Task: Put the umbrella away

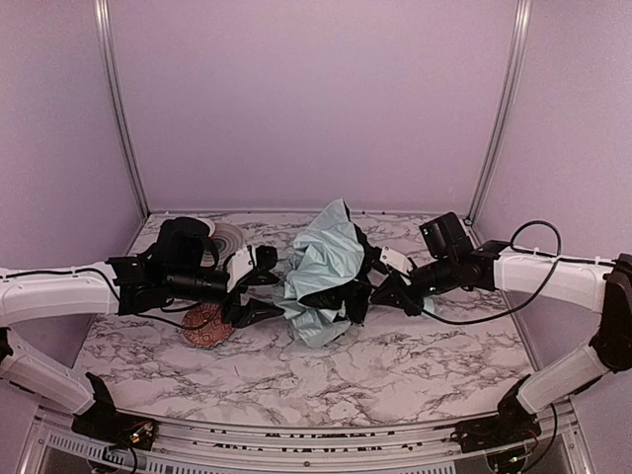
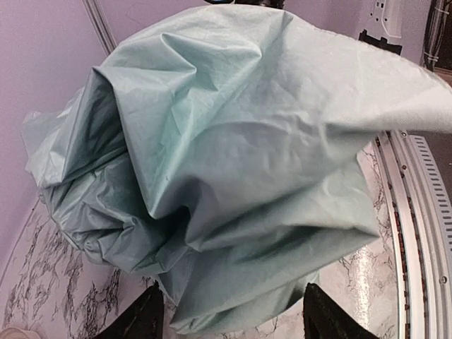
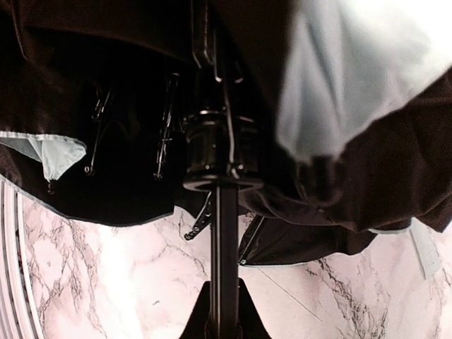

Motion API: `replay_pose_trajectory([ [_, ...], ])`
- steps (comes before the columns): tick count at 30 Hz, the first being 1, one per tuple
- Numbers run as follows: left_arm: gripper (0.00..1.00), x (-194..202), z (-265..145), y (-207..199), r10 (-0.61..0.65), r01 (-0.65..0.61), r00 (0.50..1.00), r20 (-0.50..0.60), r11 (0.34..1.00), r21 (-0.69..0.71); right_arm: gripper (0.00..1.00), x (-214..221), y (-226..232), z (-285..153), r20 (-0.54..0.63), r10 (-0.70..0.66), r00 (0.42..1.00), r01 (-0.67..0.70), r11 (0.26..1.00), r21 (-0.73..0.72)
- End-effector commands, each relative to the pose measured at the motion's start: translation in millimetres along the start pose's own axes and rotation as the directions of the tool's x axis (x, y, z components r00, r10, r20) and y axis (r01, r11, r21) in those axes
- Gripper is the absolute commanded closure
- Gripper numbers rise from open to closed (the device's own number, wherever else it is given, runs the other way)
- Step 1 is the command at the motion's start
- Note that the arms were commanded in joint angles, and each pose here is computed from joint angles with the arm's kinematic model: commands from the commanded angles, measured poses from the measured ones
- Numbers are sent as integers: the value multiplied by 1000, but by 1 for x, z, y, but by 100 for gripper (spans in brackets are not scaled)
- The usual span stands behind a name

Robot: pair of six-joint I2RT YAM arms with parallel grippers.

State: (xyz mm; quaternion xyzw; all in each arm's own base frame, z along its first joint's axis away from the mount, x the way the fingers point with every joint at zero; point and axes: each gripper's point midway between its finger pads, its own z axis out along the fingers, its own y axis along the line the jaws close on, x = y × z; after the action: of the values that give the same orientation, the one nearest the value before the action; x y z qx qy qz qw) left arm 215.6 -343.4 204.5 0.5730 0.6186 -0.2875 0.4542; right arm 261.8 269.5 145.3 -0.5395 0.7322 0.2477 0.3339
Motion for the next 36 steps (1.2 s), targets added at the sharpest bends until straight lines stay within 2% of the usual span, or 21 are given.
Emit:
replay_pose_trajectory([
  [1,30,-5,-3,3,-6,6,1000,-13,1000,-5,100,-19,1,-3,88,-26,996,30,999,-42],
  [5,22,-21,1,-6,38,-38,999,15,999,15,100,-12,6,6,69,3,998,3,996,-87],
  [11,24,-27,21,-8,122,-121,993,3,991,-55,100,-7,14,20,61,29,998,-19,987,-159],
  [13,34,-24,30,-9,124,-124,992,-12,991,-46,100,-3,21,27,38,26,999,-19,983,-183],
  [15,51,-25,37,-10,127,-127,992,-16,991,-35,100,2,31,34,16,20,1000,-16,977,-214],
  [19,100,-40,40,-9,112,-112,993,21,993,-27,100,26,56,50,-76,-12,997,-10,960,-279],
  [22,100,-47,42,4,73,-70,997,35,994,-80,100,39,70,59,-117,-27,993,-12,947,-321],
  [27,100,-20,64,32,-26,13,995,-93,990,-143,100,44,105,67,-115,-136,984,80,913,-400],
  [31,100,28,92,38,-116,92,967,-228,989,-115,100,50,128,74,-133,-228,964,151,890,-430],
  [36,100,98,115,17,-204,197,907,-369,979,-56,100,59,124,82,-140,-225,964,154,905,-396],
])
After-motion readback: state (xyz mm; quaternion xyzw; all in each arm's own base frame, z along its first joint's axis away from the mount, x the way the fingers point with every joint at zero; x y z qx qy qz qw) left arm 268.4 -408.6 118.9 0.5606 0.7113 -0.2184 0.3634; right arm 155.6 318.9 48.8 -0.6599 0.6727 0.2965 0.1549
